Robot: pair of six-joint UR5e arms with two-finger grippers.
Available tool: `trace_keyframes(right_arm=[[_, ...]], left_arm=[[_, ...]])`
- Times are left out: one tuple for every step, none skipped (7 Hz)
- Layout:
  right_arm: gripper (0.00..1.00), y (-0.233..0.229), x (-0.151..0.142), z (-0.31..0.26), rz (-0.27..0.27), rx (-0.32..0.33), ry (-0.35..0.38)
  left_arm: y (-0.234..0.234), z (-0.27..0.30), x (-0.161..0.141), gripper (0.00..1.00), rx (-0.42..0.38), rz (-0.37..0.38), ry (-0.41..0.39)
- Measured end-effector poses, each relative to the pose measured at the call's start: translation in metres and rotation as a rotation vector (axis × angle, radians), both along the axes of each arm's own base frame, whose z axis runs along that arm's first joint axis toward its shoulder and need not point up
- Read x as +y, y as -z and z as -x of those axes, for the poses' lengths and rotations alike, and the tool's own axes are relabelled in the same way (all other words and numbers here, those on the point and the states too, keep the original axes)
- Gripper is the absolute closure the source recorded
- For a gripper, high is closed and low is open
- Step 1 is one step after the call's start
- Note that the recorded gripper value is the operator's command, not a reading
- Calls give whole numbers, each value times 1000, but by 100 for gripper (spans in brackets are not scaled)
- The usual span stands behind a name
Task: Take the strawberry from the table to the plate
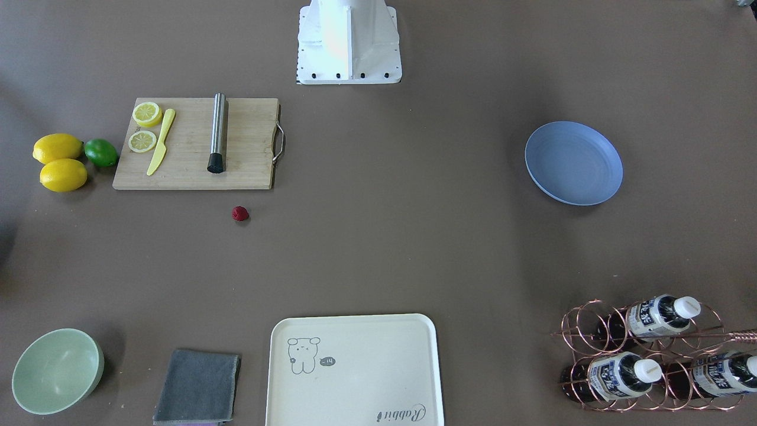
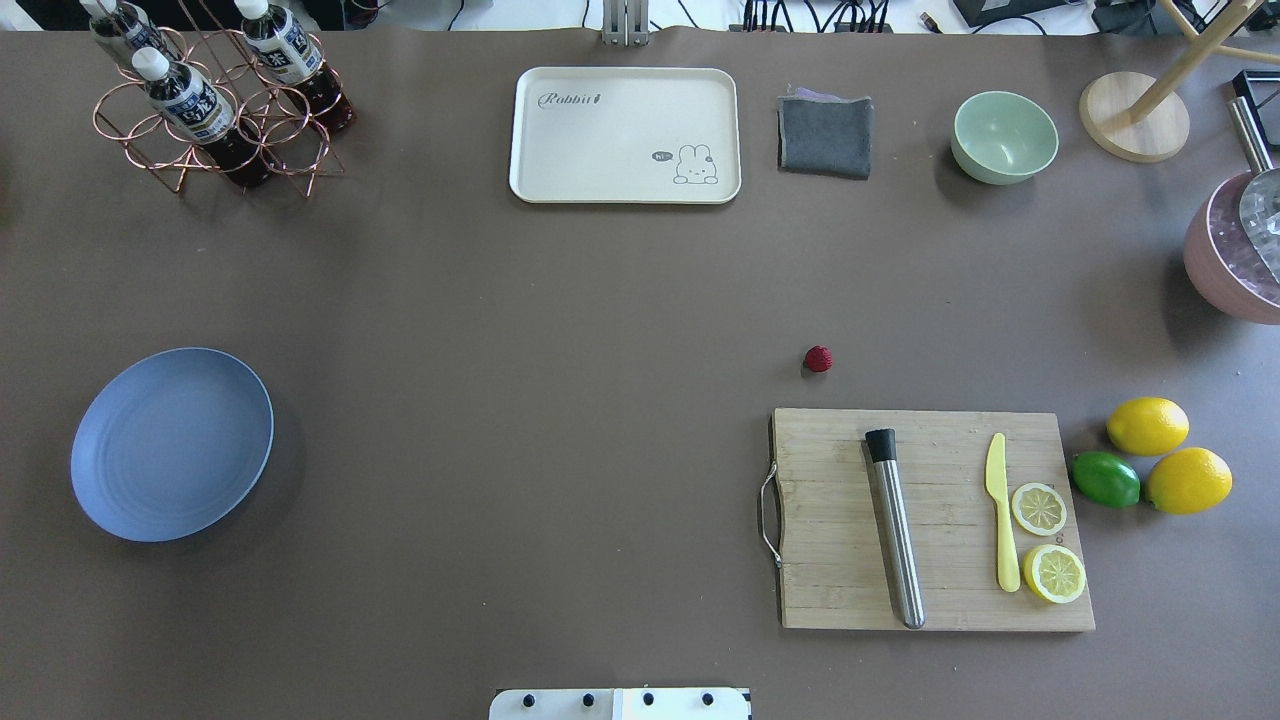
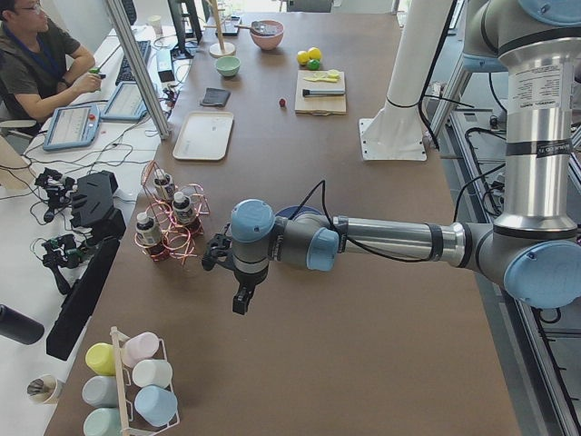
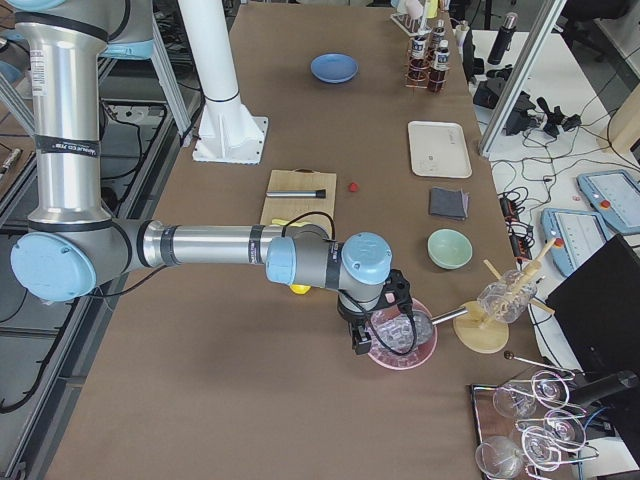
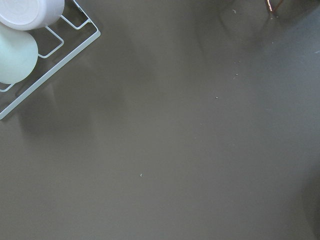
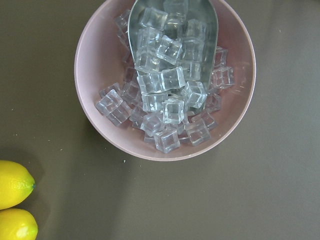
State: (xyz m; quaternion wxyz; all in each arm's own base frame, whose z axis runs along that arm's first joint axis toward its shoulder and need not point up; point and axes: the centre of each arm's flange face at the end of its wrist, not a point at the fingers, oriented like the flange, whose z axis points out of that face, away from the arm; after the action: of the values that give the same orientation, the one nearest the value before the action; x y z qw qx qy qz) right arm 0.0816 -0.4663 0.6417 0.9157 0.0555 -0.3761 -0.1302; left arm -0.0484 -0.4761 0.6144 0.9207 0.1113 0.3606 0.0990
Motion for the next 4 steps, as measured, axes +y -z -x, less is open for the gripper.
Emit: trace_keyframes(right_arm=[[0,3,4,1,-7,-4,0],[0,9,7,2,-14,-4,-1],[0,11,7,3,-14,-2,-4],[0,10,7,5,-6,2,-6]], left_arm=[[3,-1,-2,3,4,-4,2],[8,-4,-4,2,22,2,11],[10,-8,-3,2,67,23,19],[7,-12,3,2,115,52,21]])
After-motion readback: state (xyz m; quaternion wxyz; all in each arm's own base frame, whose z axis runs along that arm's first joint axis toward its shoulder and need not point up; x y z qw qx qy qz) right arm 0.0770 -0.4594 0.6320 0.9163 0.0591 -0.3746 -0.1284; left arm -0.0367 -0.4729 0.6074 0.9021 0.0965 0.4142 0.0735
